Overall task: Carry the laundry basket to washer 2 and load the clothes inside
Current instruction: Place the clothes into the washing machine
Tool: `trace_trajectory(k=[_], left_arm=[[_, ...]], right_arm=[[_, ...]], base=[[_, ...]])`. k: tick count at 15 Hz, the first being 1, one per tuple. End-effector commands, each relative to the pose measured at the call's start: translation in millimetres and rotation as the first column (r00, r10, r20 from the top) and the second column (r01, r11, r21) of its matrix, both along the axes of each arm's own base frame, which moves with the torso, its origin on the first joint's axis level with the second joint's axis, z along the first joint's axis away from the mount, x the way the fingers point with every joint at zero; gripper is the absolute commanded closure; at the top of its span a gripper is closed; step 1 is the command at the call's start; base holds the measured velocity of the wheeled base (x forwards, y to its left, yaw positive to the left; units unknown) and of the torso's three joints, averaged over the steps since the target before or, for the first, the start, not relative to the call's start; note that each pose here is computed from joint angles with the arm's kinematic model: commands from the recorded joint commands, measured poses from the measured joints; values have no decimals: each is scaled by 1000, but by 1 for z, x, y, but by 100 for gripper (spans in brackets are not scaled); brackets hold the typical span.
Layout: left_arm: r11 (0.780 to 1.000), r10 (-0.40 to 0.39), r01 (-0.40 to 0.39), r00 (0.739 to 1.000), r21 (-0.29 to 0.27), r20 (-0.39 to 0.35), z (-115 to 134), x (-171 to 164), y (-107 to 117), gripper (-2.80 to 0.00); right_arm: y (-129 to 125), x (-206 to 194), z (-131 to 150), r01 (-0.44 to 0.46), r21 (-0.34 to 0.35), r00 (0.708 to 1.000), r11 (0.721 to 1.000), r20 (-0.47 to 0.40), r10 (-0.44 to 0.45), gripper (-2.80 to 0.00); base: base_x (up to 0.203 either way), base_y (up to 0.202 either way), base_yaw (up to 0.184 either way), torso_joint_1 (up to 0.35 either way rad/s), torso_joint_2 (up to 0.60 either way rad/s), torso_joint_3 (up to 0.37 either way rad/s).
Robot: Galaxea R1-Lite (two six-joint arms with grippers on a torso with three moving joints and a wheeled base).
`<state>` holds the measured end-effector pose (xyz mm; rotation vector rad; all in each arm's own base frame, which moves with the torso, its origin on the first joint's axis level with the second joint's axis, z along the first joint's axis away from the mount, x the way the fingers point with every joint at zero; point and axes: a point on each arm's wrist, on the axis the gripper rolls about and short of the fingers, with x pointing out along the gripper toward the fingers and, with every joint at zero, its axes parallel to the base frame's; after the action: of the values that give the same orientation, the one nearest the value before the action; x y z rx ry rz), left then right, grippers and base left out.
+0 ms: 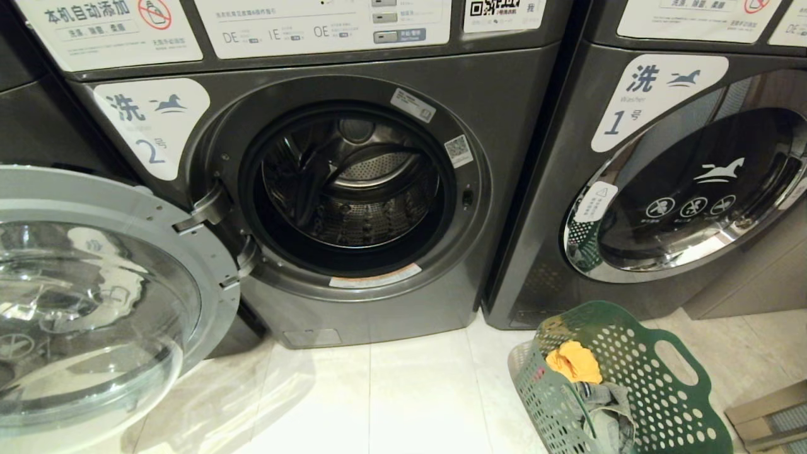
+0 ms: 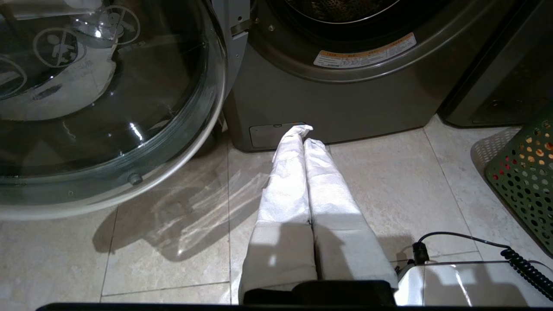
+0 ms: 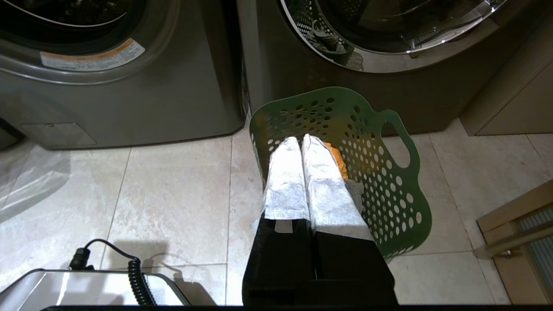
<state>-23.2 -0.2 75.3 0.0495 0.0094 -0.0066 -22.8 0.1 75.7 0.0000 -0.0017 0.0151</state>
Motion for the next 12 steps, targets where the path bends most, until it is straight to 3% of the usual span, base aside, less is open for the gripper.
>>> trace_trajectory(k=[1, 3, 12], left_arm=[[1000, 0, 0, 1000, 0, -1, 0, 0, 0, 0], [1000, 0, 0, 1000, -1, -3, 0, 0, 0, 0], [1000, -3, 3, 1000, -1, -1, 0, 0, 0, 0]], right_arm=[[0, 0, 0, 0, 2, 1000, 1000, -2, 0, 0], [0, 0, 0, -1, 2, 1000, 1000, -2, 1, 0], [0, 0, 0, 6, -4, 1000, 1000, -2, -6, 0]], base=[[187, 0, 0, 6, 7, 2], [135, 0, 2, 10, 3, 0], [0, 0, 0, 0, 0, 0]])
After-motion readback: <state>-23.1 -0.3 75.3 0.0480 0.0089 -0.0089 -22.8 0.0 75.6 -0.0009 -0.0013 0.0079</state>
